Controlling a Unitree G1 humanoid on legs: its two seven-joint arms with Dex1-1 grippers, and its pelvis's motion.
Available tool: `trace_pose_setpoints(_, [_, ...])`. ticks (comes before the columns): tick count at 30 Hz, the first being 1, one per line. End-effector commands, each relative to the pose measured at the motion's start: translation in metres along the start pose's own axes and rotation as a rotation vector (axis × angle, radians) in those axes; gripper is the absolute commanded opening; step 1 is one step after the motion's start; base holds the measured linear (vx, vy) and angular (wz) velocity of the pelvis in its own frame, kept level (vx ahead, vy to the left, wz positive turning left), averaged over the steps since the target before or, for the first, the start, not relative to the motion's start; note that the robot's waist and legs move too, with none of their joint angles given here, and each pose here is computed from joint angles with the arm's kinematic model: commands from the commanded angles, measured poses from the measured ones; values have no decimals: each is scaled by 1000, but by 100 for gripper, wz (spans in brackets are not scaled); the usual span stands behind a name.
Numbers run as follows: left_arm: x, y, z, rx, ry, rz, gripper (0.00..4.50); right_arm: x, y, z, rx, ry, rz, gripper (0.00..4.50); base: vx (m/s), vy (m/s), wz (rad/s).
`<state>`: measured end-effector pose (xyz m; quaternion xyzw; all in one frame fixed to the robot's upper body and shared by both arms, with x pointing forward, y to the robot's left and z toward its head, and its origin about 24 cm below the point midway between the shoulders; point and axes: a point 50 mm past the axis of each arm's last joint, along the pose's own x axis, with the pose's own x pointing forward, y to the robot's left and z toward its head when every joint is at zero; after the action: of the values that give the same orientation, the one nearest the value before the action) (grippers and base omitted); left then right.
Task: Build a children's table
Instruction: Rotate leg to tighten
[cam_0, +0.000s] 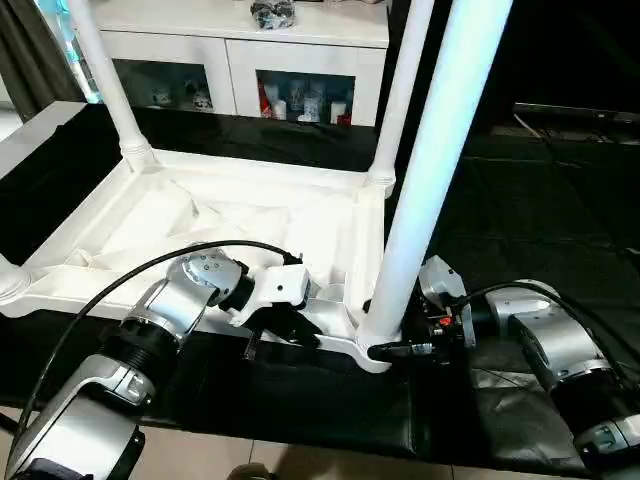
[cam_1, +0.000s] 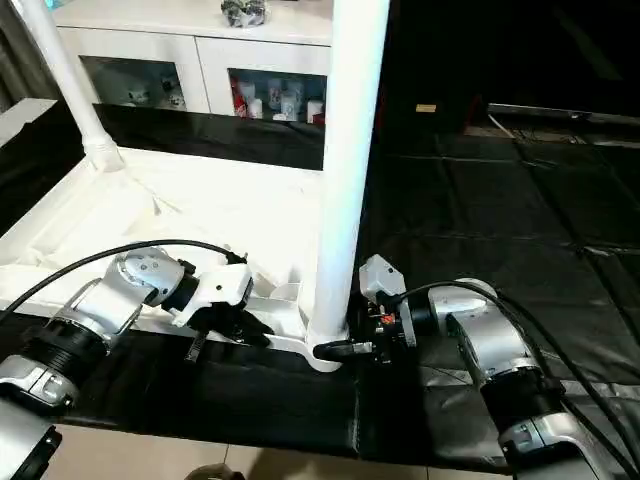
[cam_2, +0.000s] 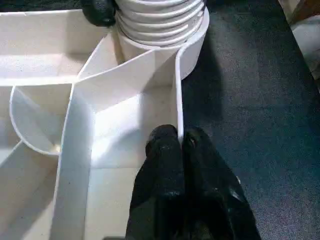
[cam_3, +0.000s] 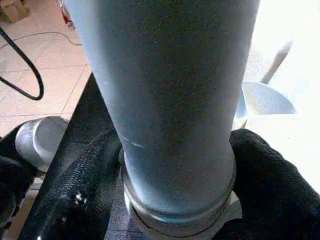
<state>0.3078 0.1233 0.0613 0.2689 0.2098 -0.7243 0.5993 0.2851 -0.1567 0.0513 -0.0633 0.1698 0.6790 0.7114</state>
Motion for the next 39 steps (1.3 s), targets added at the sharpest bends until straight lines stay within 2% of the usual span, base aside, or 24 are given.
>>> trace_pose_setpoints(1, [8, -3, 4, 35, 24, -84, 0, -3, -3, 5, -10, 3, -6, 305, 0, 0, 0])
trace_pose_setpoints(5, [8, -2, 3, 11, 14, -61, 0, -3, 0, 4, 10, -13, -4, 289, 0, 0, 0])
trace_pose_setpoints(10, [12, 5, 6, -62, -43, 25, 0, 1, 5, -1, 66, -75, -49, 281, 0, 0, 0])
trace_pose_setpoints(13, [16, 15, 14, -137, -113, 132, 0, 7, 3, -5, 121, -130, -174, 281, 0, 0, 0])
trace_pose_setpoints(15, [19, 26, 20, -197, -148, 254, 0, 14, -10, -9, 129, -125, -384, 281, 0, 0, 0])
trace_pose_setpoints(16, [20, 28, 20, -205, -153, 267, 0, 15, -11, -8, 136, -128, -407, 281, 0, 0, 0])
trace_pose_setpoints(20, [26, 42, 31, -292, -194, 415, 0, 31, -31, -6, 258, -178, -644, 278, 0, 0, 0])
trace_pose_setpoints(22, [31, 49, 39, -342, -215, 487, 0, 46, -38, -1, 323, -202, -751, 278, 0, 0, 0])
trace_pose_setpoints(25, [34, 58, 47, -400, -227, 600, 0, 58, -44, 3, 382, -204, -843, 278, 0, 0, 0])
trace_pose_setpoints(29, [37, 64, 54, -427, -230, 687, 0, 66, -49, 4, 419, -208, -923, 278, 0, 0, 0])
trace_pose_setpoints(30, [37, 64, 54, -425, -228, 688, 0, 65, -49, 4, 419, -212, -925, 313, 0, 0, 0])
trace_pose_setpoints(32, [37, 64, 54, -412, -211, 691, 0, 65, -51, 6, 414, -228, -953, 313, 0, 0, 0])
trace_pose_setpoints(35, [37, 63, 53, -400, -200, 683, 0, 61, -53, 6, 406, -233, -982, 351, 0, 0, 0])
trace_pose_setpoints(37, [35, 62, 50, -380, -181, 673, 0, 56, -54, 6, 385, -237, -993, 355, 0, 0, 0])
trace_pose_setpoints(39, [33, 60, 46, -340, -171, 657, 0, 47, -53, 6, 367, -262, -993, 391, 0, 0, 0])
